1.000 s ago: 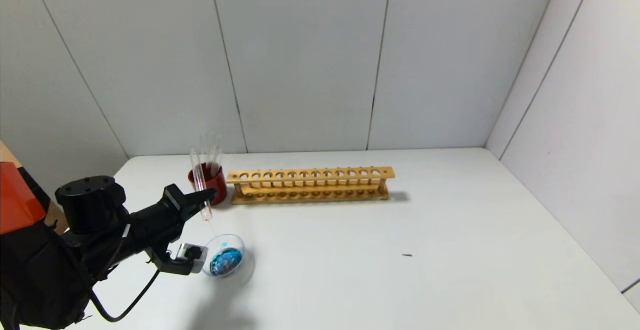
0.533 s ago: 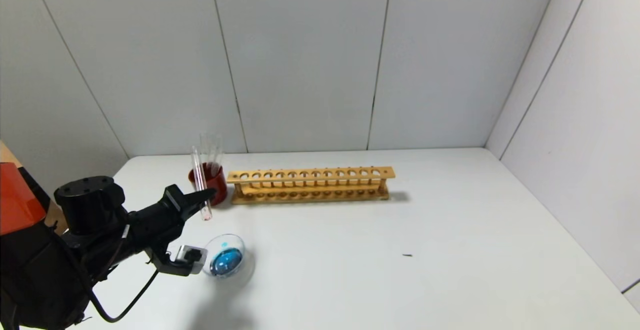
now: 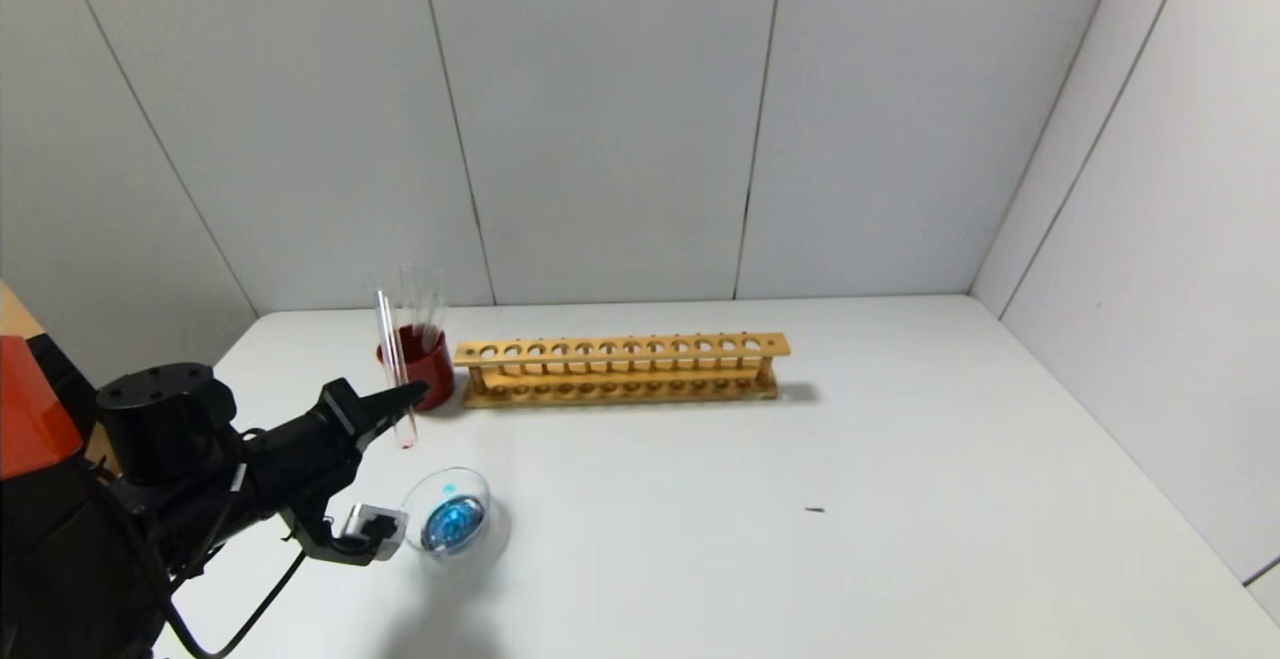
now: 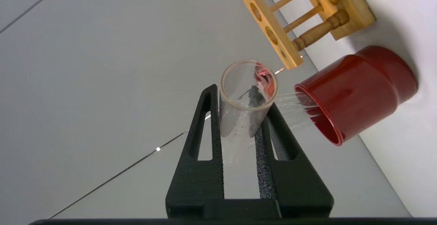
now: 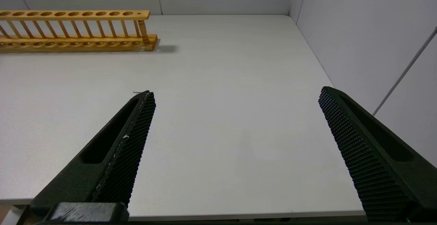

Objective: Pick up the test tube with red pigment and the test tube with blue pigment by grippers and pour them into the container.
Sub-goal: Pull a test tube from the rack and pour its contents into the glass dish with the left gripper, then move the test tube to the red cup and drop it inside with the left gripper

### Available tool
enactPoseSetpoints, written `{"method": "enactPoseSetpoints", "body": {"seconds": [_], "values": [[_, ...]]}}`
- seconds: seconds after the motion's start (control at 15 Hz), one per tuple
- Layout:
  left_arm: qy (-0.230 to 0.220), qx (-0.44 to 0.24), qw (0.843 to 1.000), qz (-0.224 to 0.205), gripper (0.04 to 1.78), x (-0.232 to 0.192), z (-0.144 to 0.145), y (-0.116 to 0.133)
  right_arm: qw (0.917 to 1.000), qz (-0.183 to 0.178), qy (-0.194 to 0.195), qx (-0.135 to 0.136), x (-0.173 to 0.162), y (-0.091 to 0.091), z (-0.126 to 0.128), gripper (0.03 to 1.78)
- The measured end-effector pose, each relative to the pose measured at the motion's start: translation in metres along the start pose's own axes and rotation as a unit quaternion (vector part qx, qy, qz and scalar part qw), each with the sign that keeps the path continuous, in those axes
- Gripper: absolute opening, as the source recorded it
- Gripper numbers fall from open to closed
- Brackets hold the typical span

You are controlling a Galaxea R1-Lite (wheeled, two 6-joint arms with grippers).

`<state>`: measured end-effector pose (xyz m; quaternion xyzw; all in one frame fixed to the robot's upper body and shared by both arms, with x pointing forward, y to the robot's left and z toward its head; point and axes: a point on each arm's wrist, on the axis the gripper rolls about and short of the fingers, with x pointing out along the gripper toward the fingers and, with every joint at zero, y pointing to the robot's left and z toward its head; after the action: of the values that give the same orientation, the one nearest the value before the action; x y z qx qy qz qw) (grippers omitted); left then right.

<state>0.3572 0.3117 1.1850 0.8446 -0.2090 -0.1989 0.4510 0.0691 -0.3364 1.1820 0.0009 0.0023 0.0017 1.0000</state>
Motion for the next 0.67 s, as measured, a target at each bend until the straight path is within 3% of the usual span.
{"method": "enactPoseSetpoints", "body": {"seconds": [0.2, 0.4, 0.53, 0.67], "values": [[0.037, -0.023, 0.999, -0.003, 0.31, -0.003, -0.005, 0.008, 1.0000, 0.000, 0.000, 0.000, 0.000, 0.000, 0.000, 1.75], [0.143, -0.115, 0.983, -0.018, 0.31, -0.009, -0.010, 0.027, 1.0000, 0.000, 0.000, 0.000, 0.000, 0.000, 0.000, 1.75], [0.230, -0.187, 0.955, -0.008, 0.31, -0.011, -0.012, 0.044, 1.0000, 0.000, 0.000, 0.000, 0.000, 0.000, 0.000, 1.75], [0.305, -0.268, 0.914, 0.018, 0.31, -0.012, -0.016, 0.056, 1.0000, 0.000, 0.000, 0.000, 0.000, 0.000, 0.000, 1.75]]}}
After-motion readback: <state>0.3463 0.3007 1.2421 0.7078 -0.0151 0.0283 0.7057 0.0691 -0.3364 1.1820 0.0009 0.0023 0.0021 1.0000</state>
